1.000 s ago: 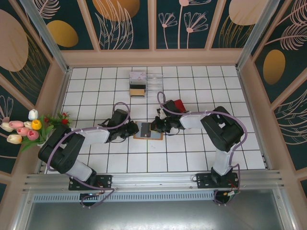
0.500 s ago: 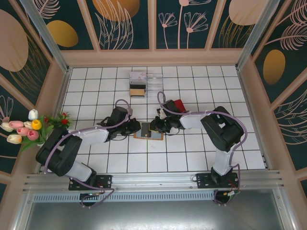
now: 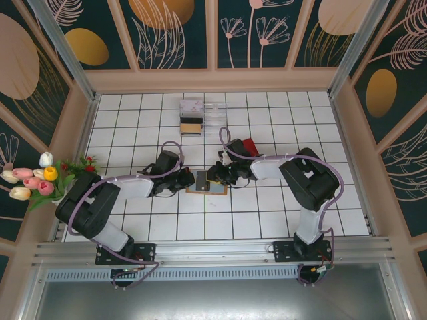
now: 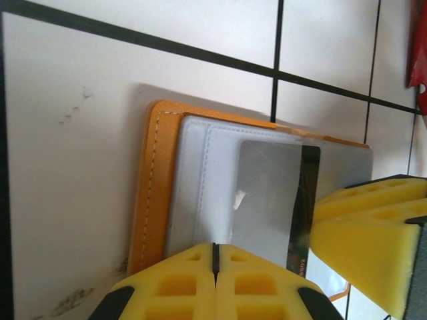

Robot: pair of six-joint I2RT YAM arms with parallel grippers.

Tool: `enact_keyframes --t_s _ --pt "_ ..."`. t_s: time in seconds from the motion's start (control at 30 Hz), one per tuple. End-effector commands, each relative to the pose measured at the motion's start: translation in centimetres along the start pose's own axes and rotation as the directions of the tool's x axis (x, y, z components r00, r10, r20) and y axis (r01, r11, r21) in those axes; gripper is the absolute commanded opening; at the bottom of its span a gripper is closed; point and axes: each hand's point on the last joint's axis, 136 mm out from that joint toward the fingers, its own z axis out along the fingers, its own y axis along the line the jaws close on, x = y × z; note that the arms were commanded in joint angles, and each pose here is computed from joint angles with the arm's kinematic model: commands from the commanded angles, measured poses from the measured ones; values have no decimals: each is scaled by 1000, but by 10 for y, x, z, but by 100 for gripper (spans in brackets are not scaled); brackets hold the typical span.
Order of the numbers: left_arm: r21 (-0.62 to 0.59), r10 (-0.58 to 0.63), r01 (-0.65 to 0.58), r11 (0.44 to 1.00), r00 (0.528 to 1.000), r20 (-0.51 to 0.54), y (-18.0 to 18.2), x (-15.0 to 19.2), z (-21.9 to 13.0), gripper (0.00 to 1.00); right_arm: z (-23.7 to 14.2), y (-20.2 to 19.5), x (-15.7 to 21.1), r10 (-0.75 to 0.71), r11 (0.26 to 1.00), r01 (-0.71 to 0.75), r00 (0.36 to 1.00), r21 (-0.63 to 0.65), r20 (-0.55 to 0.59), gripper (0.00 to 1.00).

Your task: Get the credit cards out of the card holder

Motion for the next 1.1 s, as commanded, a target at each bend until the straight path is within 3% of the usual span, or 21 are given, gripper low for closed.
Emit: enact_keyframes --t_s 0.0,0.13,0.37,0.57,0.73,1.07 --pt "-70 -27 26 997 1000 -13 20 8 3 6 7 -23 7 20 996 -20 1000 90 -1 25" --pt "-95 -34 32 995 999 -21 28 12 4 6 12 -32 10 17 992 -17 1000 128 -2 25" --pt "-108 -37 33 994 999 -29 32 15 5 6 16 -14 12 -8 1000 9 1000 29 -20 24" --pt "-110 -37 34 993 999 -24 31 13 4 6 14 -17 6 16 998 -16 1000 54 6 12" --pt "-119 -32 30 992 999 -14 30 10 2 7 3 -23 4 27 997 -29 999 78 32 6" --pt "-127 -25 24 992 1000 -4 25 3 1 12 -31 -37 12 34 996 -37 998 78 50 4"
